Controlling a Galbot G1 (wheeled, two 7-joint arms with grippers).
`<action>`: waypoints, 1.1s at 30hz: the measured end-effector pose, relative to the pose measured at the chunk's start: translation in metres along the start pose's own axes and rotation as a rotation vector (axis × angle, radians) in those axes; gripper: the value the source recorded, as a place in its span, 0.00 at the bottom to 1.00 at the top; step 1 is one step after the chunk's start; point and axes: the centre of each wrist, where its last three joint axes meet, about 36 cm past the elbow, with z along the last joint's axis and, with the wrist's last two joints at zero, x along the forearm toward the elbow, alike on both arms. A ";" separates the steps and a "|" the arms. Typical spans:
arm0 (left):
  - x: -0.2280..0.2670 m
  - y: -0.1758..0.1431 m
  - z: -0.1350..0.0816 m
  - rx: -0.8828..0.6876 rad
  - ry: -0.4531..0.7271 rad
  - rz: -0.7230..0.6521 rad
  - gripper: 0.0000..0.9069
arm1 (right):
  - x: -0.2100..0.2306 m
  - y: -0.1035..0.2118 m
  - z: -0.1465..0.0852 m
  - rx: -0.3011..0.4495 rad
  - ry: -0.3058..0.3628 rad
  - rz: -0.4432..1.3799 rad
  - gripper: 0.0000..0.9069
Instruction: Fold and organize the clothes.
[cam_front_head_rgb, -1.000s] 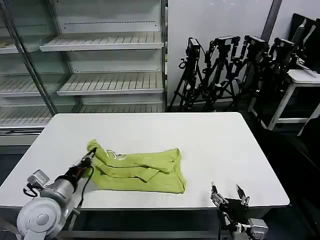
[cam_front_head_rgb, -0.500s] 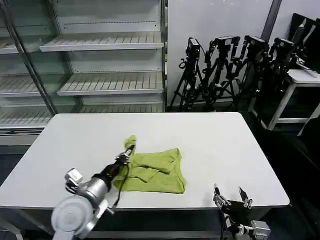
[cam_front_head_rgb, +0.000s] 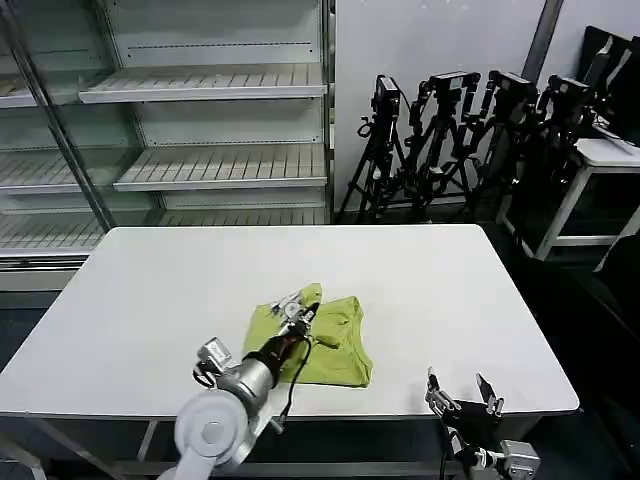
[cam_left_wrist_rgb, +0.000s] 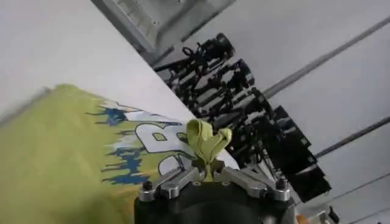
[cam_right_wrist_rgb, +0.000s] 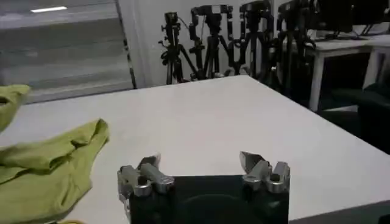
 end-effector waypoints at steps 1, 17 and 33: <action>-0.002 -0.001 0.002 -0.003 0.001 -0.001 1.00 | 0.000 0.000 0.001 0.001 0.002 0.000 1.00; -0.002 -0.014 0.017 -0.039 -0.016 0.027 1.00 | 0.005 0.006 -0.002 0.001 -0.004 -0.014 1.00; 0.065 0.026 -0.040 -0.225 -0.077 -0.156 1.00 | -0.002 0.013 -0.002 0.000 -0.014 -0.050 1.00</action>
